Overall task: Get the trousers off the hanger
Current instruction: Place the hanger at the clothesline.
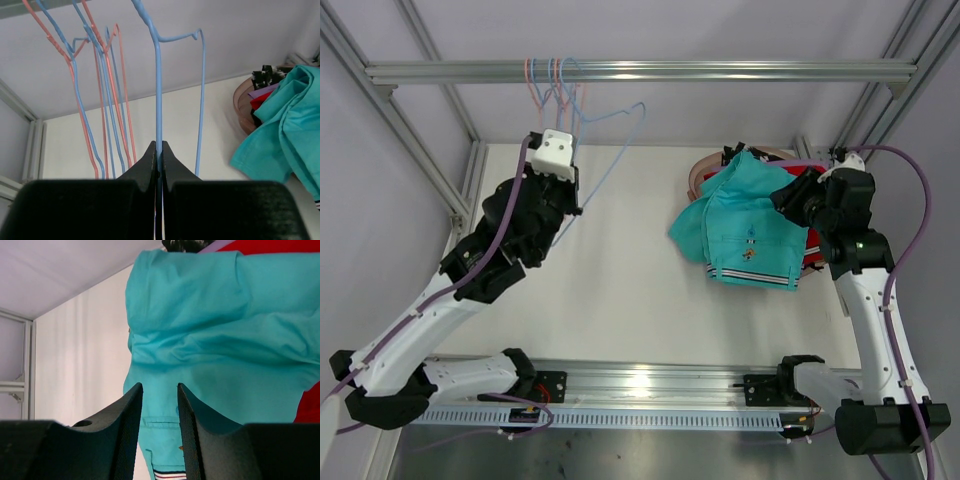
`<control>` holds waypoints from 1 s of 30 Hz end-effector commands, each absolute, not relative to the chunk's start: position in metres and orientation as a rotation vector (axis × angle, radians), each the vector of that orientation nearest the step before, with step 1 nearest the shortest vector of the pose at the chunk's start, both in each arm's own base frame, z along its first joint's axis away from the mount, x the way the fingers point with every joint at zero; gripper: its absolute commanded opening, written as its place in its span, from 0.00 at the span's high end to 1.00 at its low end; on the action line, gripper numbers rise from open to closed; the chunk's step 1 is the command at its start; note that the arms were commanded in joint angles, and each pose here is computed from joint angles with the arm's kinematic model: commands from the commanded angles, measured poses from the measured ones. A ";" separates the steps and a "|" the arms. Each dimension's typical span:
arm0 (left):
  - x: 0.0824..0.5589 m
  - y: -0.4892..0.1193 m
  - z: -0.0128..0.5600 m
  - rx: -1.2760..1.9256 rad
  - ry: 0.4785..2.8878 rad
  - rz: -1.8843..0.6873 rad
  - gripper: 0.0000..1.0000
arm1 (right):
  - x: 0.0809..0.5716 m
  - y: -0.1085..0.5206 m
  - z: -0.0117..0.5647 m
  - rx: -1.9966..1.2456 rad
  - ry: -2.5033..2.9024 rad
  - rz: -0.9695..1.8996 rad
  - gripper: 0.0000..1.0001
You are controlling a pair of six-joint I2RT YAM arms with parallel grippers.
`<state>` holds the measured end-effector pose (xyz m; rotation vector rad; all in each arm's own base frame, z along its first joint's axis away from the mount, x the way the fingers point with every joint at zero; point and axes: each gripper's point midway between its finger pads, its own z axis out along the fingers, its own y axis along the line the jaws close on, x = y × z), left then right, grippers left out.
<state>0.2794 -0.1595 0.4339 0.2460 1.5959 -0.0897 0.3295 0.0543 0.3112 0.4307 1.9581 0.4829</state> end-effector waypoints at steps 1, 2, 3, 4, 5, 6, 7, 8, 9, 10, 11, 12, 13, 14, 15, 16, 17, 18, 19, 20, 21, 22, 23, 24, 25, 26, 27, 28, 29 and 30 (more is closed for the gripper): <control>0.287 -0.150 0.459 0.226 1.546 -0.027 1.00 | 0.324 0.064 0.312 0.376 1.948 0.524 0.62; 0.289 -0.150 0.457 0.228 1.554 -0.017 0.99 | 0.323 0.064 0.310 0.371 1.951 0.525 0.62; 0.294 -0.152 0.454 0.225 1.564 -0.002 0.99 | 0.322 0.067 0.310 0.362 1.952 0.531 0.62; 0.297 -0.150 0.458 0.211 1.560 -0.001 1.00 | 0.322 0.069 0.312 0.353 1.941 0.538 0.62; 0.300 -0.150 0.459 0.207 1.561 0.005 1.00 | 0.323 0.070 0.311 0.350 1.941 0.543 0.62; 0.302 -0.150 0.463 0.201 1.558 0.006 0.99 | 0.323 0.072 0.307 0.343 1.947 0.546 0.61; 0.309 -0.152 0.460 0.208 1.569 0.019 1.00 | 0.327 0.075 0.303 0.335 1.951 0.559 0.62; 0.312 -0.152 0.464 0.204 1.568 0.025 1.00 | 0.328 0.076 0.299 0.334 1.965 0.564 0.62; 0.314 -0.150 0.467 0.202 1.576 0.034 1.00 | 0.329 0.078 0.292 0.332 1.983 0.567 0.61; 0.323 -0.153 0.462 0.206 1.594 0.052 1.00 | 0.330 0.080 0.289 0.321 1.993 0.579 0.62; 0.324 -0.151 0.469 0.194 1.586 0.049 1.00 | 0.332 0.082 0.284 0.322 2.005 0.582 0.62; 0.328 -0.152 0.468 0.190 1.590 0.052 1.00 | 0.333 0.082 0.282 0.325 2.006 0.585 0.62; 0.333 -0.151 0.468 0.185 1.590 0.052 1.00 | 0.334 0.083 0.280 0.321 2.003 0.588 0.62; 0.337 -0.153 0.469 0.182 1.588 0.052 1.00 | 0.334 0.084 0.280 0.318 2.004 0.592 0.62; 0.340 -0.153 0.471 0.177 1.585 0.054 1.00 | 0.334 0.085 0.281 0.313 2.001 0.594 0.62; 0.343 -0.152 0.472 0.173 1.583 0.062 0.99 | 0.335 0.085 0.280 0.302 2.004 0.591 0.62; 0.350 -0.156 0.469 0.182 1.593 0.070 1.00 | 0.335 0.085 0.279 0.296 2.009 0.589 0.62; 0.352 -0.157 0.471 0.179 1.592 0.069 1.00 | 0.336 0.085 0.279 0.294 2.011 0.582 0.62; 0.356 -0.157 0.470 0.178 1.597 0.071 1.00 | 0.335 0.084 0.277 0.286 2.018 0.573 0.62; 0.363 -0.161 0.462 0.192 1.617 0.077 1.00 | 0.335 0.083 0.275 0.286 2.022 0.568 0.62; 0.366 -0.163 0.460 0.192 1.624 0.077 1.00 | 0.335 0.083 0.273 0.283 2.025 0.567 0.62; 0.370 -0.162 0.456 0.181 1.634 0.073 1.00 | 0.334 0.083 0.271 0.281 2.030 0.567 0.62; 0.373 -0.163 0.451 0.183 1.646 0.072 1.00 | 0.333 0.084 0.266 0.280 2.039 0.565 0.62; 0.377 -0.167 0.447 0.188 1.655 0.067 1.00 | 0.333 0.084 0.263 0.279 2.046 0.565 0.62; 0.381 -0.166 0.442 0.183 1.665 0.069 1.00 | 0.332 0.084 0.262 0.277 2.045 0.571 0.62; 0.384 -0.167 0.436 0.186 1.675 0.074 1.00 | 0.332 0.085 0.258 0.274 2.053 0.571 0.62; 0.389 -0.169 0.431 0.187 1.674 0.070 1.00 | 0.331 0.084 0.254 0.274 2.060 0.569 0.62; 0.394 -0.170 0.426 0.189 1.682 0.078 1.00 | 0.331 0.085 0.252 0.272 2.064 0.569 0.62; 0.398 -0.170 0.421 0.187 1.692 0.087 1.00 | 0.330 0.085 0.252 0.270 2.062 0.568 0.62; 0.400 -0.168 0.420 0.178 1.694 0.093 1.00 | 0.330 0.084 0.249 0.270 2.069 0.564 0.63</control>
